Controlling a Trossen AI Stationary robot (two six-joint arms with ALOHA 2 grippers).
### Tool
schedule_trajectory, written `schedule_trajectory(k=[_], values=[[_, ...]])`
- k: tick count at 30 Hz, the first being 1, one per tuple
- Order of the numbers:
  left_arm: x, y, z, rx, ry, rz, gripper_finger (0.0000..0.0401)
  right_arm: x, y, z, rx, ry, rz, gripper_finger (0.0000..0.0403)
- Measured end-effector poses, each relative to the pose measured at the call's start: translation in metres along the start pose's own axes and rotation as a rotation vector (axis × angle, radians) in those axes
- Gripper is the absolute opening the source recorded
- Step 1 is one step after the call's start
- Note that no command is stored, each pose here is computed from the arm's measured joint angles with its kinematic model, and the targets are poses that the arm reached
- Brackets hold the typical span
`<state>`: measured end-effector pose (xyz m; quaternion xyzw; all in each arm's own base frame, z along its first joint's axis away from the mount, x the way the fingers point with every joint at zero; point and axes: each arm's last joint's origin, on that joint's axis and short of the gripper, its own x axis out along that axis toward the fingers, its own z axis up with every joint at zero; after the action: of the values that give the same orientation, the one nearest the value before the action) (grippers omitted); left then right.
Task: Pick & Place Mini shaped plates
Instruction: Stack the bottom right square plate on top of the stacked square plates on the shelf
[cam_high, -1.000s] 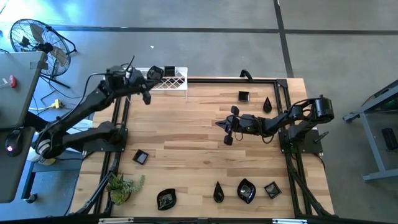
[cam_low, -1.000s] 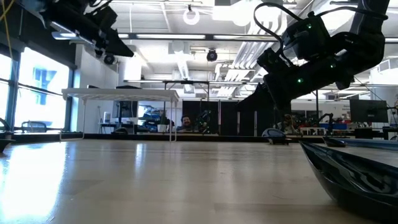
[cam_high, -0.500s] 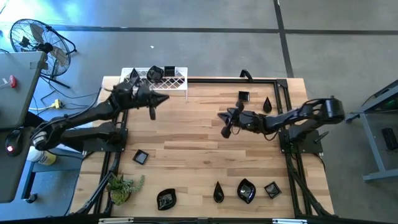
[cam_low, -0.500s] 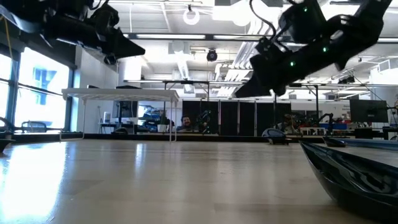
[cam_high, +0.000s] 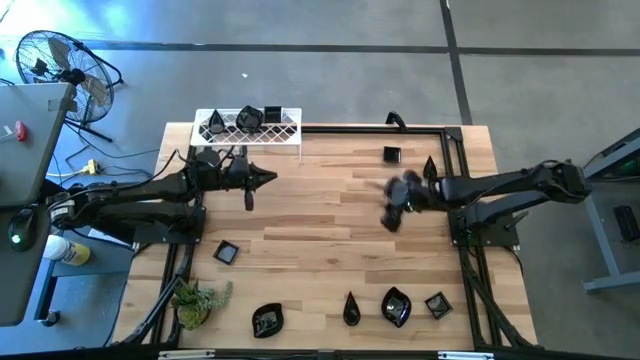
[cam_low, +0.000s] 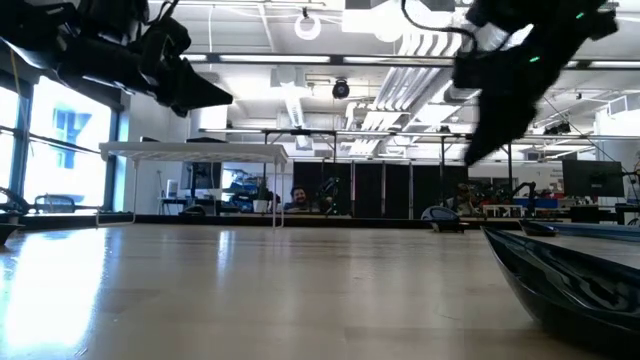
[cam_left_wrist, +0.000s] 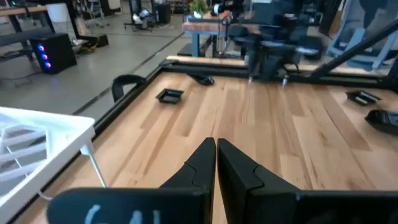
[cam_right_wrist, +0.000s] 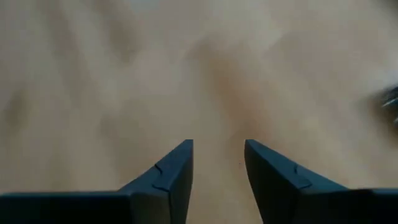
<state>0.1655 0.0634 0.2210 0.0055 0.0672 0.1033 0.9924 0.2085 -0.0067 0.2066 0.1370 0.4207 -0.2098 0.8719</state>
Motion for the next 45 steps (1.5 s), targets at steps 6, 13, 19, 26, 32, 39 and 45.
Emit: schedule_trajectory(k=[6,13,19,26,32,39,45], values=[[0.000,0.000,0.000,0.000,0.002,0.000,0.0014,-0.024,0.046,-0.038,-0.145,0.299,0.291,0.0145],[0.000,0.000,0.000,0.016,0.004,-0.001,0.0014,-0.041,0.071,-0.081,-0.090,0.522,0.394,0.0145],[0.005,0.001,-0.006,0.013,0.044,-0.002,0.0014,-0.052,0.086,-0.096,-0.146,0.547,0.471,0.0145],[0.009,0.002,-0.010,-0.003,0.064,0.017,0.0014,-0.041,0.107,-0.118,-0.273,0.617,0.499,0.0145],[0.009,0.002,-0.009,-0.012,0.054,0.020,0.0014,-0.023,0.124,-0.135,-0.364,0.680,0.539,0.0144],[0.009,0.002,-0.008,-0.012,0.053,0.021,0.0014,-0.020,0.129,-0.151,-0.444,0.753,0.540,0.0126],[0.009,0.002,-0.008,-0.012,0.053,0.021,0.0014,-0.021,0.127,-0.154,-0.480,0.756,0.520,0.0087]])
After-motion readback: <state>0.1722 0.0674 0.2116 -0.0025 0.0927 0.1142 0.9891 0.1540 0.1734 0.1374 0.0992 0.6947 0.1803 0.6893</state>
